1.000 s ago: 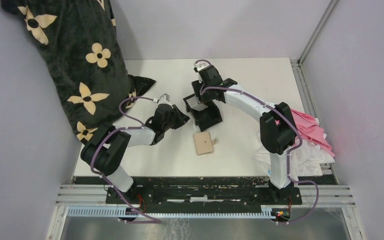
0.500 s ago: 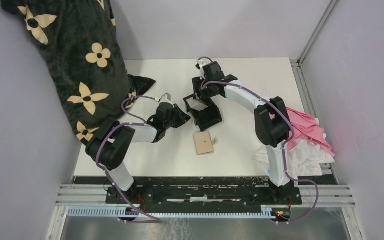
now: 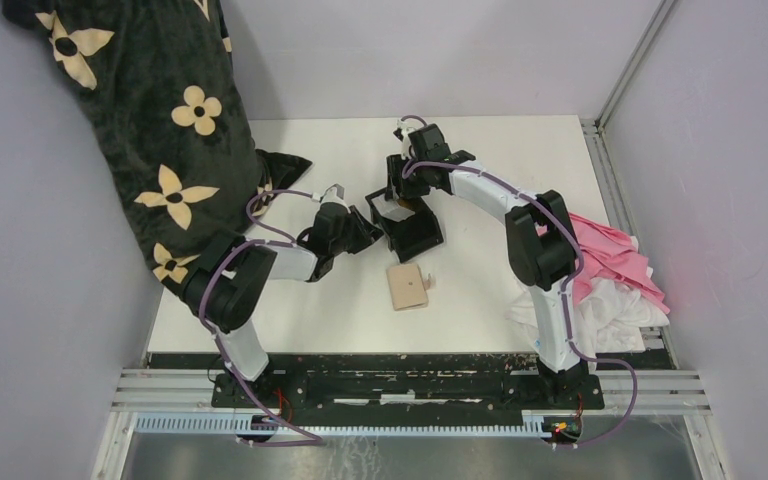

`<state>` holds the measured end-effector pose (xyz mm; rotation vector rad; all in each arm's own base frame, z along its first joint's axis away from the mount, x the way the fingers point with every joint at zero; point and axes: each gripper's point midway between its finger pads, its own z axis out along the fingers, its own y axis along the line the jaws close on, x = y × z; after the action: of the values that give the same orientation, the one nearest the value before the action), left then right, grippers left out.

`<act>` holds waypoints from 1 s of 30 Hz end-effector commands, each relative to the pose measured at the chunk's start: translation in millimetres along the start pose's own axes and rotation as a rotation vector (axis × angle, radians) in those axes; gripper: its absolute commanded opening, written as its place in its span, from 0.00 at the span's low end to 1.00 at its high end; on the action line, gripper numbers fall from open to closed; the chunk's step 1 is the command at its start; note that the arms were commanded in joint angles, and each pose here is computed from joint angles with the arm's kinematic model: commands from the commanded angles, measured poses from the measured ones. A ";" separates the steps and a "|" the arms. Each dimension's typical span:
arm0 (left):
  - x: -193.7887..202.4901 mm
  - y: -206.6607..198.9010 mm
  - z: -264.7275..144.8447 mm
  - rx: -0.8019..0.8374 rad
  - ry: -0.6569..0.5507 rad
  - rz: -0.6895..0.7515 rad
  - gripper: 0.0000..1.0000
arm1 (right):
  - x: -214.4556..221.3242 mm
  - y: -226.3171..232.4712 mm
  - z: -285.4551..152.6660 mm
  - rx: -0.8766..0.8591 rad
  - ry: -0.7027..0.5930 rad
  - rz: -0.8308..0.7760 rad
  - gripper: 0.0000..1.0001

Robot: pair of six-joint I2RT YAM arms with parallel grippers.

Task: Put the credit cards into the card holder
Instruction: Pick up the credit card from the storage box.

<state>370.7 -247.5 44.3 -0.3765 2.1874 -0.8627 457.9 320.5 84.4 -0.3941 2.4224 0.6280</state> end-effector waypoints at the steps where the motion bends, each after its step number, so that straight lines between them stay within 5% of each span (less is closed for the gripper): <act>1: -15.6 -19.2 7.1 0.070 -0.033 0.033 0.29 | -10.3 9.1 7.8 -0.051 -0.028 0.026 0.54; 30: -20.6 -20.7 17.3 0.075 -0.029 0.042 0.29 | -20.8 29.3 -22.4 -0.088 -0.068 0.033 0.37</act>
<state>382.3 -251.8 36.4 -0.3777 2.2019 -0.8740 456.7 330.0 89.2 -0.3534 2.4103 0.7128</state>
